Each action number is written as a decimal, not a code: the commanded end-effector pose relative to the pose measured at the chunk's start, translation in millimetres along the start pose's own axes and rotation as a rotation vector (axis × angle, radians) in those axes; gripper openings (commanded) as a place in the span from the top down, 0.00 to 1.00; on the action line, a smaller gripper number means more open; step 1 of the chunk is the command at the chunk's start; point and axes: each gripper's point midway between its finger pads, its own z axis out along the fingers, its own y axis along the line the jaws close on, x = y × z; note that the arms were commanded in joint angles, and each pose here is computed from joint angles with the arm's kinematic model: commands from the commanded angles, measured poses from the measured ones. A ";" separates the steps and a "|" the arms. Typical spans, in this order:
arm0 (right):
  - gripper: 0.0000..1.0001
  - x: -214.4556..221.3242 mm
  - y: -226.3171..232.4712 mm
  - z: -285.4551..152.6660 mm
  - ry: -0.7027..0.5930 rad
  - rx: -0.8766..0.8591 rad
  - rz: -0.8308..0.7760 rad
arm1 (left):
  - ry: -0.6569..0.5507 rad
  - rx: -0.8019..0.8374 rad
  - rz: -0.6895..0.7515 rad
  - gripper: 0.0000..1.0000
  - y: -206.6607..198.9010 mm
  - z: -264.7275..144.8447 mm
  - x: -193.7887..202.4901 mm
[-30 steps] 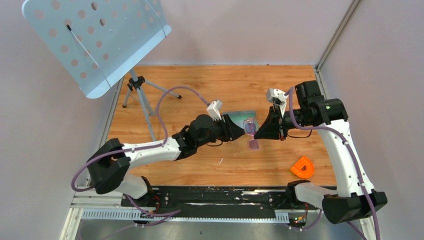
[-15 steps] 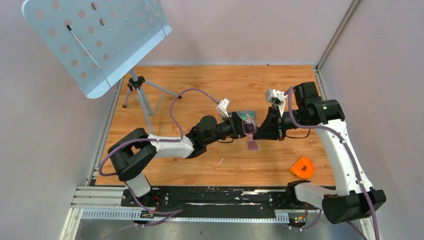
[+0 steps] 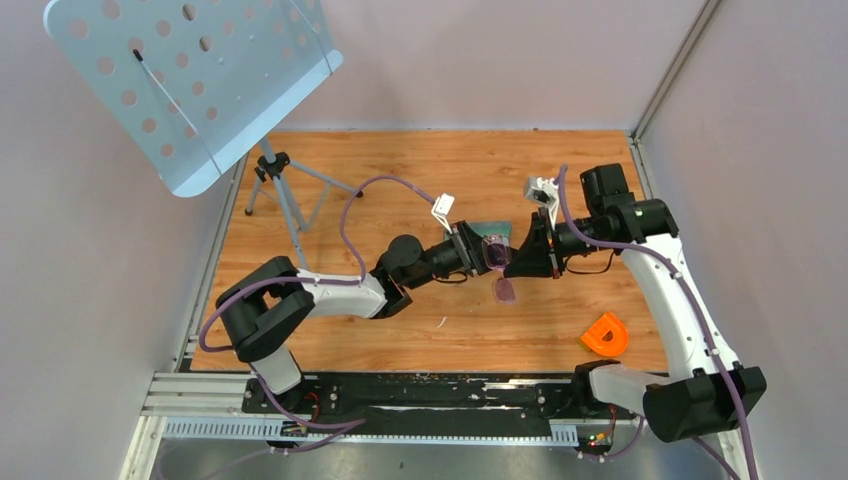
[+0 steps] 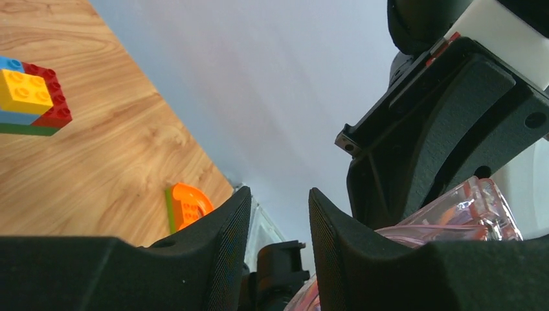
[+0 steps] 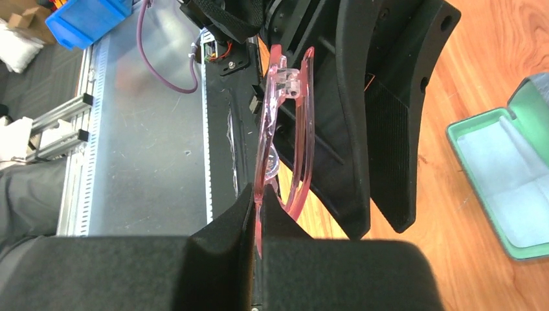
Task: Organize the sunglasses
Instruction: Fold the sunglasses at the center of the board, then place the sunglasses in the sunglasses case.
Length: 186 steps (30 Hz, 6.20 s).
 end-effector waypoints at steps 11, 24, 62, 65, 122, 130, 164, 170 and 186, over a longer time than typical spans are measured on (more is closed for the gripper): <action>1.00 21.2 -9.3 -4.1 0.070 0.054 0.076 | 0.093 -0.734 0.564 0.50 86.8 -92.2 -40.8; 1.00 80.1 -49.7 19.6 0.295 -0.233 0.436 | 0.421 -0.462 1.149 0.44 5.9 -177.4 -26.1; 1.00 137.1 0.3 67.0 0.702 -0.492 0.418 | 1.251 0.047 1.791 0.26 42.0 -122.8 109.7; 1.00 136.9 4.3 66.2 0.705 -0.495 0.404 | 1.253 0.035 1.795 0.27 44.5 -122.1 109.2; 0.44 56.0 -53.6 36.9 0.553 -0.198 0.193 | 1.120 -0.134 1.740 0.71 41.4 -143.0 81.8; 0.44 0.3 -103.4 -44.7 0.232 0.104 0.180 | 1.050 -0.334 1.610 0.72 68.7 -114.1 39.3; 0.45 51.5 -115.6 -91.8 -0.063 0.192 0.383 | 1.028 -0.568 1.339 0.75 222.5 -53.0 -9.7; 0.45 53.2 -118.3 -89.4 -0.082 0.176 0.405 | 1.034 -0.576 1.341 0.75 231.8 -52.7 -11.9; 0.45 58.8 -116.5 -86.5 -0.080 0.166 0.425 | 1.113 -0.558 1.348 0.72 244.4 -53.7 -17.0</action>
